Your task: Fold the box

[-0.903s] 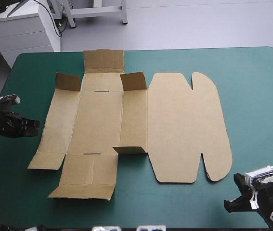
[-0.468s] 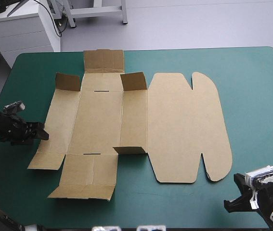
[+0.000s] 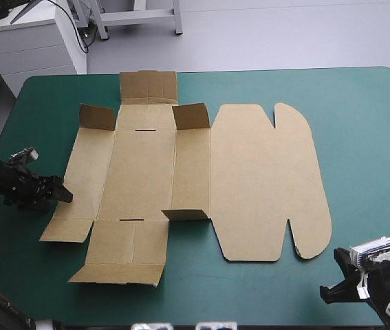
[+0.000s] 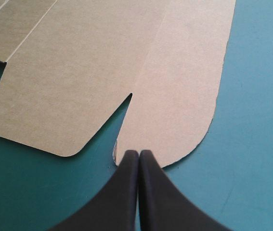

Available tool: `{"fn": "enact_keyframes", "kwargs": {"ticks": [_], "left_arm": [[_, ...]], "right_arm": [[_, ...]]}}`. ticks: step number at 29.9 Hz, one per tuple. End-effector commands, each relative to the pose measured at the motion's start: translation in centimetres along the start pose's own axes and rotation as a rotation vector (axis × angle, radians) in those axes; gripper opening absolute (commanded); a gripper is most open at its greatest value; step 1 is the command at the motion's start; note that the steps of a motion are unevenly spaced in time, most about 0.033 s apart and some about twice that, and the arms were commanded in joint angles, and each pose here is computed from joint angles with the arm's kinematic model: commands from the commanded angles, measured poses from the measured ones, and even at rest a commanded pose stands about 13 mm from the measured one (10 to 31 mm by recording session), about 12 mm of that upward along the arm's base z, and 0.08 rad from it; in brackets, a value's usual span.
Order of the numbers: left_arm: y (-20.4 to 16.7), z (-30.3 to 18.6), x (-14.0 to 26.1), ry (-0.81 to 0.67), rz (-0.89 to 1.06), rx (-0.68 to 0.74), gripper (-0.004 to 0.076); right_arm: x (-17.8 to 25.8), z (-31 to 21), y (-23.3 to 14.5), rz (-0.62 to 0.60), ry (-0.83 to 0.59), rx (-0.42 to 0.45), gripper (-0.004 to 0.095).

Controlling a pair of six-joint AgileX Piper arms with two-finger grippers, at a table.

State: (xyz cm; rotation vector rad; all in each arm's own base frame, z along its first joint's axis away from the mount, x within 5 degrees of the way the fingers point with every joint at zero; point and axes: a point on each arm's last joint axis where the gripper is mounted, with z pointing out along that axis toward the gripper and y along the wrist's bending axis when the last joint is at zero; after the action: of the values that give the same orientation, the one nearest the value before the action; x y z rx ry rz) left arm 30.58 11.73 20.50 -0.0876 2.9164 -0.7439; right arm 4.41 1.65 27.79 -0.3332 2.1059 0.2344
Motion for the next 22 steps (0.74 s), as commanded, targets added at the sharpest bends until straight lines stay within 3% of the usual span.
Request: {"fn": "enact_keyframes", "kwargs": {"ticks": [1,10,16,22], "left_arm": [[-1.7,0.7,-0.2,0.004,-0.011,0.148,0.0546],[-3.6,2.2,-0.3,0.041,0.002,0.185,0.0537],[-5.2,3.3,-0.2,0.088,0.028,0.190,0.0414],[-5.5,3.5,-0.3,0.093,0.026,0.191,0.0349]], "right_arm": [[-1.3,-0.4,0.0,-0.009,-0.085,0.003,-0.0019],[-1.3,-0.4,0.0,-0.009,-0.085,0.003,-0.0019],[-1.3,-0.4,0.0,-0.009,-0.085,0.003,-0.0019],[-1.3,-0.4,0.0,-0.009,-0.085,0.003,-0.0019]]}}
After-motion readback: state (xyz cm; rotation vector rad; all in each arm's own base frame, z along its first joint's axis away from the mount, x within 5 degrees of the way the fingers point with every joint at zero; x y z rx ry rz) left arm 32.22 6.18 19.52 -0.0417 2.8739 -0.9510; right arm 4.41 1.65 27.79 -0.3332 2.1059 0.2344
